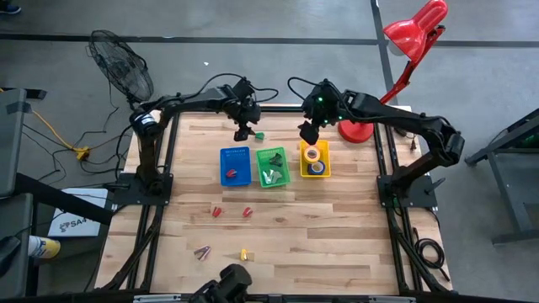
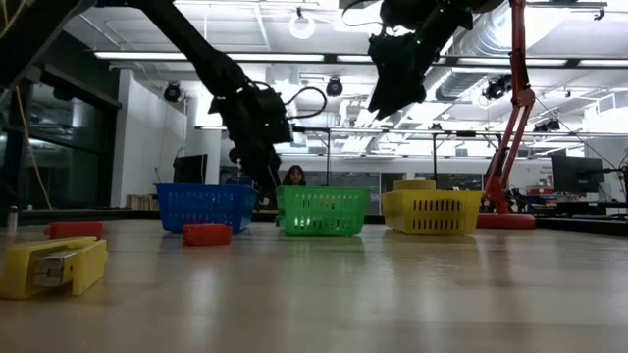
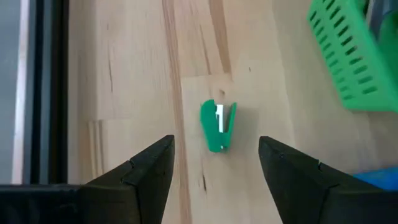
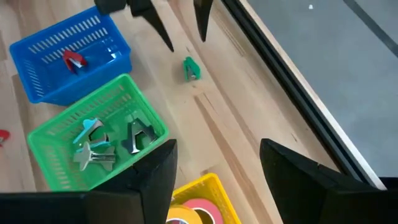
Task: Pick and place Stapler, Stapler remover, tape
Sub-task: Put the green stapler into the blue bin
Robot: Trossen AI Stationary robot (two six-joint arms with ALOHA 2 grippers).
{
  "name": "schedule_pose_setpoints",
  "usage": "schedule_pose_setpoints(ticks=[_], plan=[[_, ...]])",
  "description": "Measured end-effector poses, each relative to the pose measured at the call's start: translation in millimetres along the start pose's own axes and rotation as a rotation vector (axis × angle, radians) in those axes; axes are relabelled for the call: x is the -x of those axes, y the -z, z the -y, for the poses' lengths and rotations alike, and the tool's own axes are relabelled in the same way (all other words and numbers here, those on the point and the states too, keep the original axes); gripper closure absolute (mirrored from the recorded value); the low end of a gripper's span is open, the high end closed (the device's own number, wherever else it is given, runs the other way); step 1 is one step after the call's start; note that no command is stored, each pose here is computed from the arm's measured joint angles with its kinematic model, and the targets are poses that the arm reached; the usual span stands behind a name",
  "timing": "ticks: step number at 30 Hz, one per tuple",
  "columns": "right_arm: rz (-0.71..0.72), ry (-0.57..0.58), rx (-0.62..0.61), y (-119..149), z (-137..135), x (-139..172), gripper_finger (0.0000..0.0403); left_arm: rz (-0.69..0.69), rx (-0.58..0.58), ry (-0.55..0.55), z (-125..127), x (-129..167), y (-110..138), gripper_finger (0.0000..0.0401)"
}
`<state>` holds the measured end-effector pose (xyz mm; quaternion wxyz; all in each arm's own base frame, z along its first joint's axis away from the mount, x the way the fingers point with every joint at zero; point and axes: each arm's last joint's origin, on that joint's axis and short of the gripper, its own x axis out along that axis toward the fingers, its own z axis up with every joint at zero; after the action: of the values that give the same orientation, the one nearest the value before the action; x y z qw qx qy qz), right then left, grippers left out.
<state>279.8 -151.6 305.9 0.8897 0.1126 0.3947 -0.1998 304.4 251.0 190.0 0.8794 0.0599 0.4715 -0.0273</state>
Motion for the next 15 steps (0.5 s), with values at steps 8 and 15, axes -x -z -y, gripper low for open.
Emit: schedule_pose_setpoints(ticks=[8,15], plan=[[0.000,0.040,-0.016,0,2,0,0.0182,-0.008,-0.055,0.007,-1,-18,2,0.0172],[0.001,0.082,-0.035,0,4,0,0.0182,-0.046,-0.128,0.000,2,-23,2,0.0172]])
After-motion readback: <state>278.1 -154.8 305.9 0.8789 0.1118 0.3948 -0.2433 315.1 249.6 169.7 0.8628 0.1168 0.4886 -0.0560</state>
